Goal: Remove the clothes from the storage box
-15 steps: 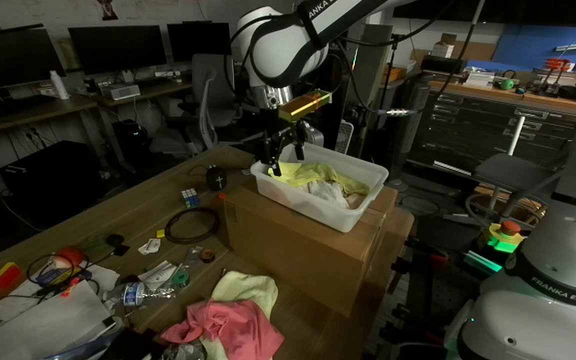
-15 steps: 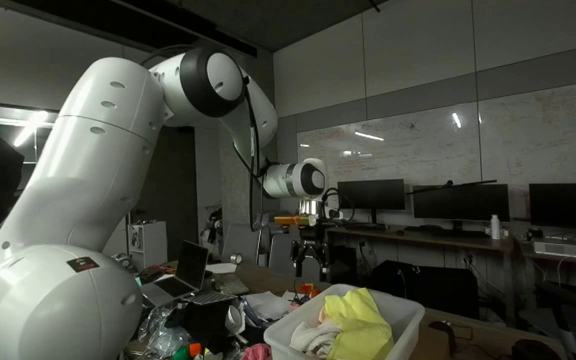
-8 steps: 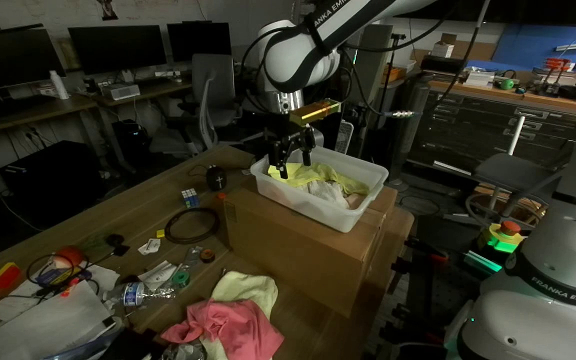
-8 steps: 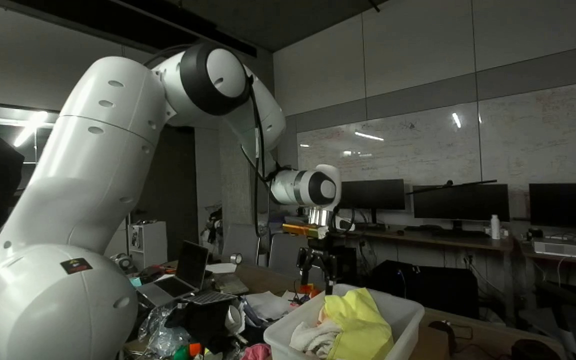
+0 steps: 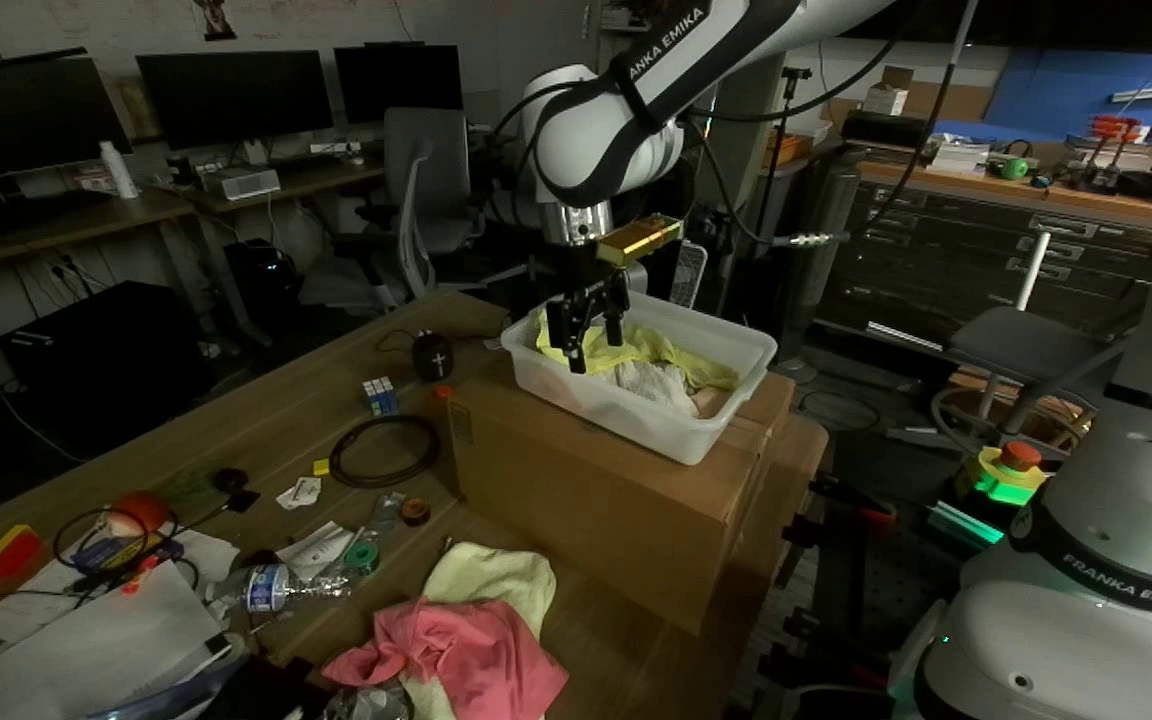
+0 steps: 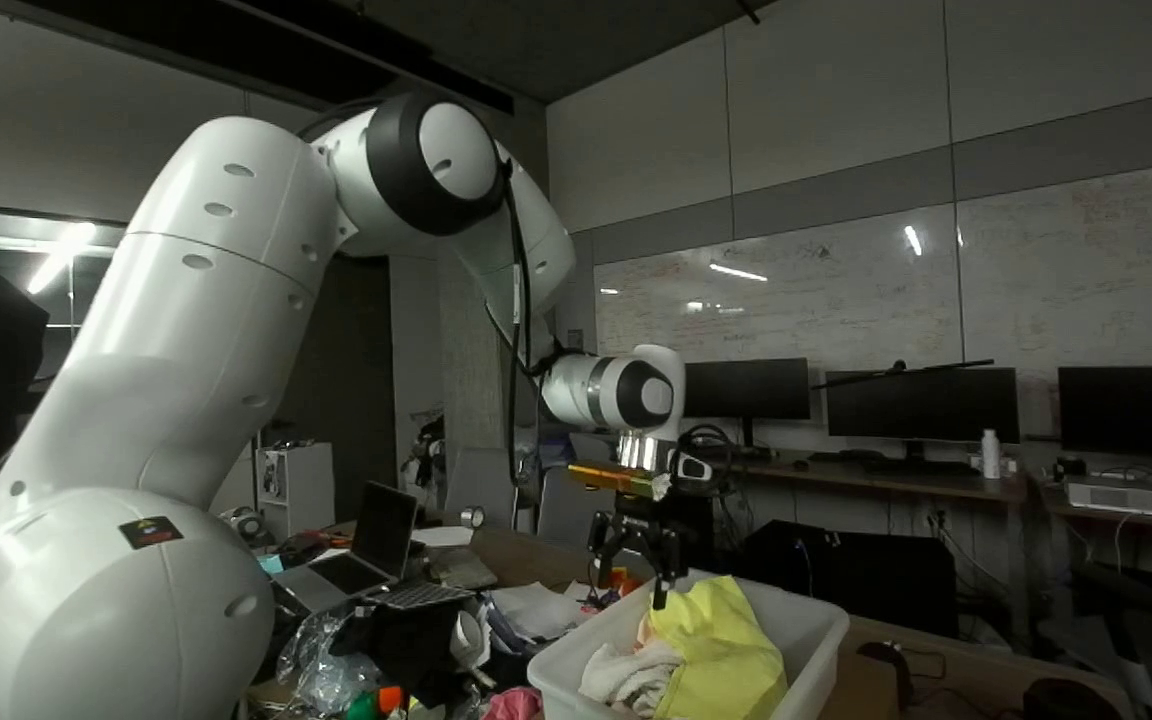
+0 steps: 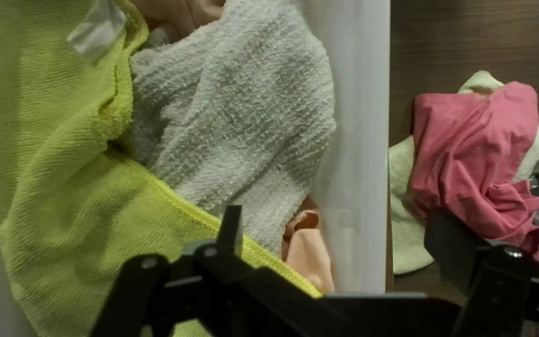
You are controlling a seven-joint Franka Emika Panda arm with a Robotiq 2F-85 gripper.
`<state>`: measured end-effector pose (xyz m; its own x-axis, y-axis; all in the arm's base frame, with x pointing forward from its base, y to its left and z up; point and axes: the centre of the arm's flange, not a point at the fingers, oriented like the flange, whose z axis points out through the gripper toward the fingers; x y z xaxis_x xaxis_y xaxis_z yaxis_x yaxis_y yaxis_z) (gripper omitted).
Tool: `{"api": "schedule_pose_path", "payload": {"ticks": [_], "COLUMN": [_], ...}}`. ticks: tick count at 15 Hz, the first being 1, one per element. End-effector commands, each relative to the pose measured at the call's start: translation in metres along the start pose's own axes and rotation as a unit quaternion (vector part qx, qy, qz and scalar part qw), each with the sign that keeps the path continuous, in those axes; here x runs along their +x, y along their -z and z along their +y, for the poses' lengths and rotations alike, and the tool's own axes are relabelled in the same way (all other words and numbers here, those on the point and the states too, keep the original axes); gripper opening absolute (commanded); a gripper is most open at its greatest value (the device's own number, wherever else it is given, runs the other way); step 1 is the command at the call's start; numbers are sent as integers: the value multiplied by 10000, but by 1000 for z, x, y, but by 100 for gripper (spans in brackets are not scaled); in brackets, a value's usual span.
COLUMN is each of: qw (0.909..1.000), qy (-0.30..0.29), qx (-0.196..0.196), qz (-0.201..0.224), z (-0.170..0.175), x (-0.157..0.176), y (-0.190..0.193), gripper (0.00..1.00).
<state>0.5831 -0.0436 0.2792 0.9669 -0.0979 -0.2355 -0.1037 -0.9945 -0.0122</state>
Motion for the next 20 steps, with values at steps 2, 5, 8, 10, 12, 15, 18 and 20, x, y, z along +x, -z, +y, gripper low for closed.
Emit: {"api": "schedule_pose_path", "payload": {"ticks": [2, 5, 8, 10, 12, 15, 18, 20], "qw": [9998, 9998, 9987, 9972, 9953, 9931, 9936, 9947], "qy": [116, -14, -254, -331, -358, -290, -125, -66], "qx": [-1, -25, -121, -280, -537, -804, -793, -691], "qz": [141, 220, 426, 613, 724, 807, 800, 753], "z": [13, 27, 45, 54, 59, 61, 61, 61], "x": [1, 0, 0, 4, 10, 18, 22, 25], "y": [0, 2, 4, 8, 11, 9, -1, -13], "gripper": [100, 100, 100, 100, 100, 100, 100, 100]}}
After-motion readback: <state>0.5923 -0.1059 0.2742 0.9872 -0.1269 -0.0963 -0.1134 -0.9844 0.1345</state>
